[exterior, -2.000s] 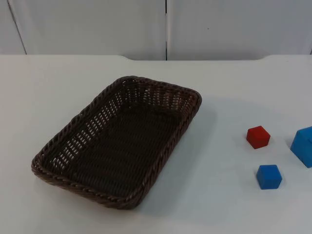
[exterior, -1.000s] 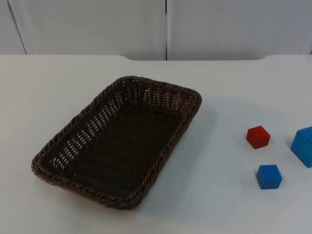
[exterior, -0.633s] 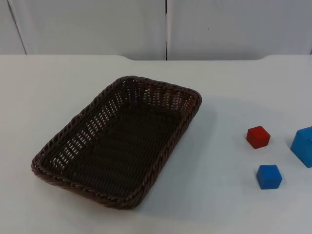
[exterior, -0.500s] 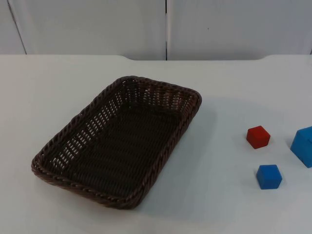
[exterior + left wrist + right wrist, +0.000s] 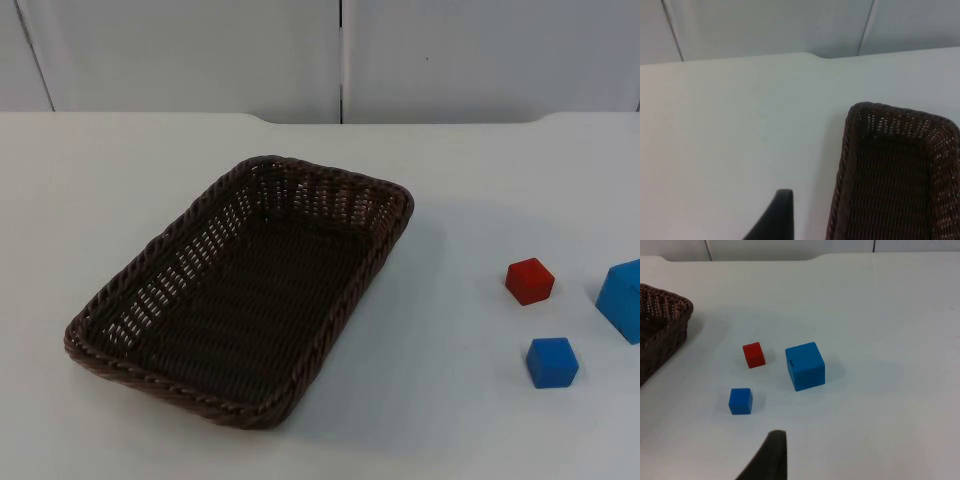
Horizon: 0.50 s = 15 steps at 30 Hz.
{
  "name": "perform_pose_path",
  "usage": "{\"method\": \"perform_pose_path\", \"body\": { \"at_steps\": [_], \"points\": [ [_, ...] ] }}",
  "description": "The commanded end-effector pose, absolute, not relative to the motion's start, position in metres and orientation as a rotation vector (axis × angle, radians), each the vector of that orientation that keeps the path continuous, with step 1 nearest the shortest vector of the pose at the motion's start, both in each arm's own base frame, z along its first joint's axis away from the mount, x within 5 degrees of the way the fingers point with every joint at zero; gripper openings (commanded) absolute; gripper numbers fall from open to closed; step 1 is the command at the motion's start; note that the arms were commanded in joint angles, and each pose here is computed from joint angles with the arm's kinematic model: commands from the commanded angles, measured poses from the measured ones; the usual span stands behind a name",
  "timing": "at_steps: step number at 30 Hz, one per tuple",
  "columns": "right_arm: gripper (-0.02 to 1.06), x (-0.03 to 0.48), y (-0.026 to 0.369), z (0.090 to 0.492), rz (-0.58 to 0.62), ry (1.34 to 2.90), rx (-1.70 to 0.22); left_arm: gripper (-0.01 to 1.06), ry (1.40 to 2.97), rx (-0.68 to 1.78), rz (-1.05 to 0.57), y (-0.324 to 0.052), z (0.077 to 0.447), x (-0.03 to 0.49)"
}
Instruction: Pick up the basket with the left hand and place the largest block into the basket with the right hand.
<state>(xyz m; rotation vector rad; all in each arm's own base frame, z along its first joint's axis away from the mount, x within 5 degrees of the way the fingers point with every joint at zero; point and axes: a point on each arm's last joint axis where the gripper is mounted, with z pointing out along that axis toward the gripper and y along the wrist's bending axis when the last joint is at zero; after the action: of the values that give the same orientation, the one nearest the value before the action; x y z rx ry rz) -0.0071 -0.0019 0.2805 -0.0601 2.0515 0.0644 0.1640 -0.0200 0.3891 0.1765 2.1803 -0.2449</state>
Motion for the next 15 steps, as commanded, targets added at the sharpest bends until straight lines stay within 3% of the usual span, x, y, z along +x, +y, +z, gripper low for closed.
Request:
{"method": "perform_pose_path", "body": {
  "at_steps": [1,15],
  "points": [
    [1.05,-0.007,-0.002,0.28,0.059,2.048,-0.054,1.05,2.181,0.196,-0.279,-0.022,0.391,0.182],
    [1.05,-0.007,-0.002,0.28,0.057,2.048,-0.054,1.05,2.297,0.262,-0.428,-0.031,0.355,0.247]
  ]
}}
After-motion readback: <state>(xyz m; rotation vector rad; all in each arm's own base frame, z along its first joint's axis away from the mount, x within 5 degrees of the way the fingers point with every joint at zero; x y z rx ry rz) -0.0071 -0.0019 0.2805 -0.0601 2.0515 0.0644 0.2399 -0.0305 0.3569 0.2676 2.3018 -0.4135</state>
